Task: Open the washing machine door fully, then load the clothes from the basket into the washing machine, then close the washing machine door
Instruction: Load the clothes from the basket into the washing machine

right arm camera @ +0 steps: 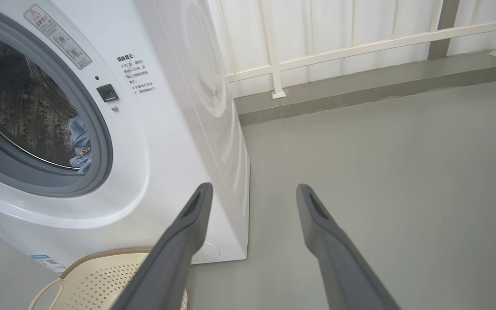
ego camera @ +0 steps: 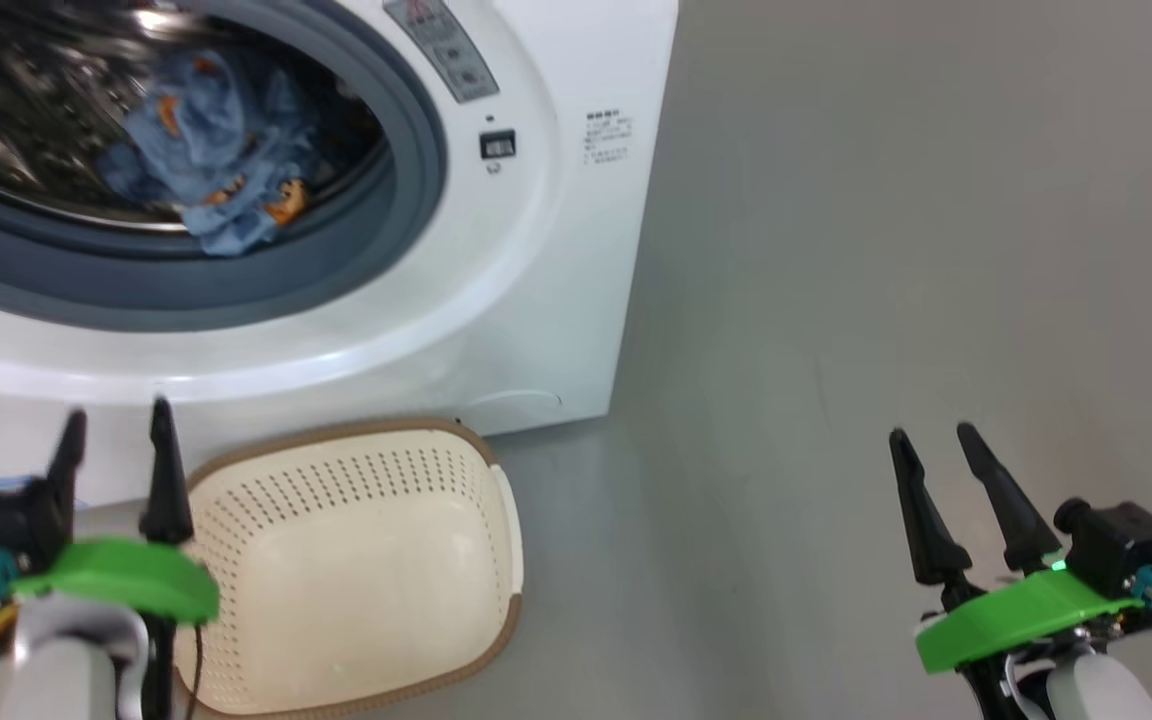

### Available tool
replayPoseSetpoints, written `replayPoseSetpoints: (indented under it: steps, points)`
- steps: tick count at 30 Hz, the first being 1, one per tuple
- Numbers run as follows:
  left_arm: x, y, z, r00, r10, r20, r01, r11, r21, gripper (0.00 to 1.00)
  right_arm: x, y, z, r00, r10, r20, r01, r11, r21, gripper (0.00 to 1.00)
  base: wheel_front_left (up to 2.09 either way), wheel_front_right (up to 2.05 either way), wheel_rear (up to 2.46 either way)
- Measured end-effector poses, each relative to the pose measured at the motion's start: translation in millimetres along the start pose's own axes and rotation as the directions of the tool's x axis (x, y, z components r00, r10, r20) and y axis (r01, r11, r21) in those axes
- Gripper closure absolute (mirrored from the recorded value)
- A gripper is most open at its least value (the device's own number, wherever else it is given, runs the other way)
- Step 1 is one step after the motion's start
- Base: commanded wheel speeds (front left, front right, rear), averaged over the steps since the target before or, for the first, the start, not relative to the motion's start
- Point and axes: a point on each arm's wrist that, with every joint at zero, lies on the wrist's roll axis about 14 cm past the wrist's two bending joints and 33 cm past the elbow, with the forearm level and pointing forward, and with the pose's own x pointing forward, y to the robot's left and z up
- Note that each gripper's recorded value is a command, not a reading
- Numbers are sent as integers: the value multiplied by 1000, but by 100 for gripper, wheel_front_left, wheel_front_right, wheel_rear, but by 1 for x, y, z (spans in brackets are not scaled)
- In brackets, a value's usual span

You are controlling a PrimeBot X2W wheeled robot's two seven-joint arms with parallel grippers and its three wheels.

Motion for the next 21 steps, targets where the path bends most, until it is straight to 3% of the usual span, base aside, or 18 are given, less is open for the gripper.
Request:
replayPoseSetpoints:
  steps: [21]
  points:
    - [-88,10,-7,999,41,-28,-41,999,20,0,-33,-4,7,1000,-5,18,4,1000,11,0,0,0,0]
